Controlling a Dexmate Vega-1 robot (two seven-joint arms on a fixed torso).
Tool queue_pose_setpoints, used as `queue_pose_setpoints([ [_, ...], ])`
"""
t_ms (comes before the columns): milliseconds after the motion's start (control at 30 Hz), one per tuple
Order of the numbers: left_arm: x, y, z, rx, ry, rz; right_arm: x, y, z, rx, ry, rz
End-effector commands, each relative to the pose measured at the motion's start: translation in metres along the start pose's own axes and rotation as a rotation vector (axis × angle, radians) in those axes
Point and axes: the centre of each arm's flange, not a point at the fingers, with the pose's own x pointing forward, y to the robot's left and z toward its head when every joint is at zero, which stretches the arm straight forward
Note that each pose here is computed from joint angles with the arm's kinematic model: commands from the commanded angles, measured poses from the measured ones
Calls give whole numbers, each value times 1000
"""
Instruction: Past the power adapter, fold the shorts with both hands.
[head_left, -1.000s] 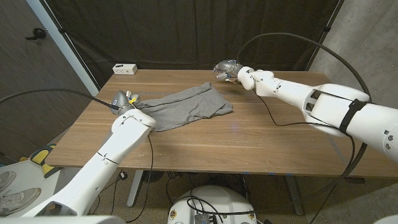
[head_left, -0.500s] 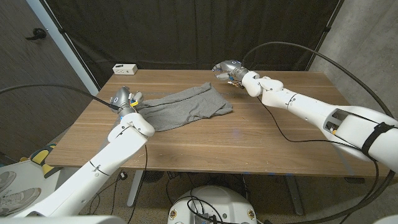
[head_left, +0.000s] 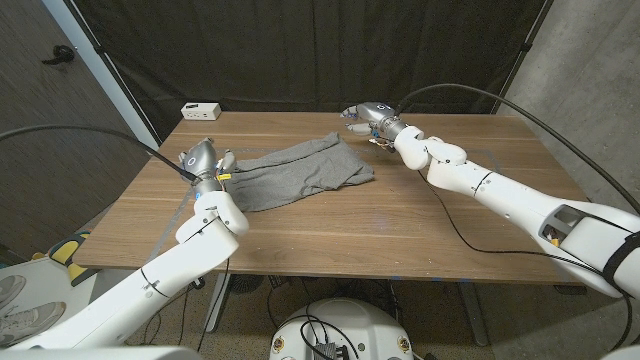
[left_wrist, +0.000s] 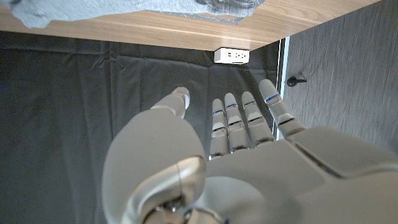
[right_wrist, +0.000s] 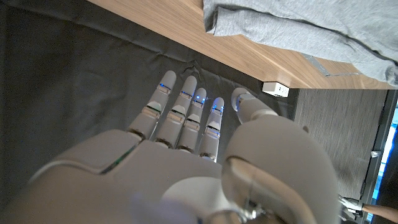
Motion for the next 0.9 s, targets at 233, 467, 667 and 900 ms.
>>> queue_pose_setpoints([
  [233, -18, -6, 2, 182, -97, 17, -34, 22, 10, 111, -5, -6],
  [467, -23, -11, 1, 242, -124, 11, -40, 34, 15, 114, 2, 6],
  [667, -27, -14, 0, 293, -137, -3, -45, 41, 18, 123, 0, 5],
  [900, -31, -19, -2, 338, -145, -24, -52, 51, 20, 141, 9, 24],
])
